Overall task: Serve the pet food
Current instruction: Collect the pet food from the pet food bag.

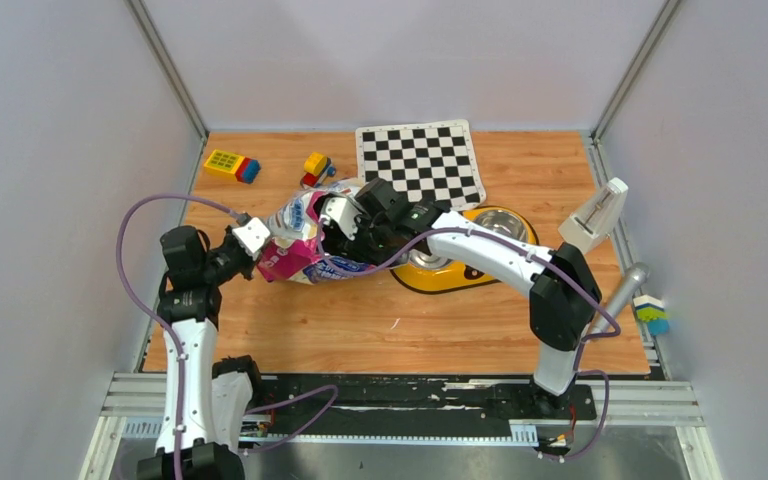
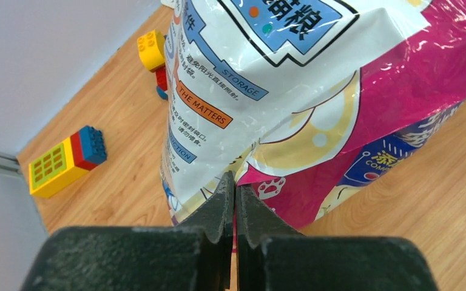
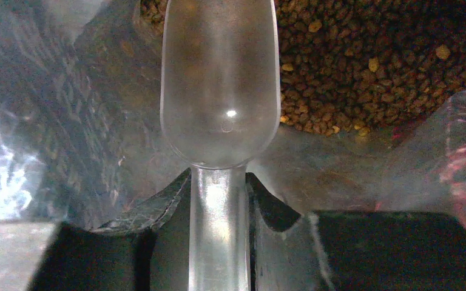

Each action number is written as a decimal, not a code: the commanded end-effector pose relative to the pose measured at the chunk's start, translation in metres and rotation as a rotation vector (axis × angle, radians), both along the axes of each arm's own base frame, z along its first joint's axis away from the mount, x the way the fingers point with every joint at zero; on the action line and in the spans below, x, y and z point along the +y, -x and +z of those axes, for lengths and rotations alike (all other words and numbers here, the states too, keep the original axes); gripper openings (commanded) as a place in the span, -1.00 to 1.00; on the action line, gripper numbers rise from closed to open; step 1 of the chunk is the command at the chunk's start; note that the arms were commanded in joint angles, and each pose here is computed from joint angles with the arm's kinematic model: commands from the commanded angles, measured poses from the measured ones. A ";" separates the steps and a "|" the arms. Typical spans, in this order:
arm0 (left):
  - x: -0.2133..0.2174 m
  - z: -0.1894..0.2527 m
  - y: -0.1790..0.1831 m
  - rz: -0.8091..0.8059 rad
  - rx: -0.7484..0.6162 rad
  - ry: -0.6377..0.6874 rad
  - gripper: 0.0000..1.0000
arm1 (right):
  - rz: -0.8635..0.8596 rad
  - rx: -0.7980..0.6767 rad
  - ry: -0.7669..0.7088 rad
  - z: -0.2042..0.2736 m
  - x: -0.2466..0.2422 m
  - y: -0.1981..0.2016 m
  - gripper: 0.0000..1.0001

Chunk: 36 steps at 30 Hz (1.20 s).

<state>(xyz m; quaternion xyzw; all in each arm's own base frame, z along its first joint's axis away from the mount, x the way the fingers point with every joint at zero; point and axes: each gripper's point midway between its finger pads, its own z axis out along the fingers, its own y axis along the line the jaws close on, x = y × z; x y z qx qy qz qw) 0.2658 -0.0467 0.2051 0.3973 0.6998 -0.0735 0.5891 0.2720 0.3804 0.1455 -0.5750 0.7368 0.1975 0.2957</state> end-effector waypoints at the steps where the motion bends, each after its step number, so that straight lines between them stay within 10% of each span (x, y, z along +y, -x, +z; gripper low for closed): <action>1: 0.029 0.062 -0.031 0.157 -0.184 -0.021 -1.00 | -0.032 0.053 0.052 -0.014 -0.017 0.009 -1.00; 36: 0.012 0.020 0.010 0.145 0.034 0.138 -1.00 | -0.183 0.221 0.112 -0.097 0.042 -0.016 -1.00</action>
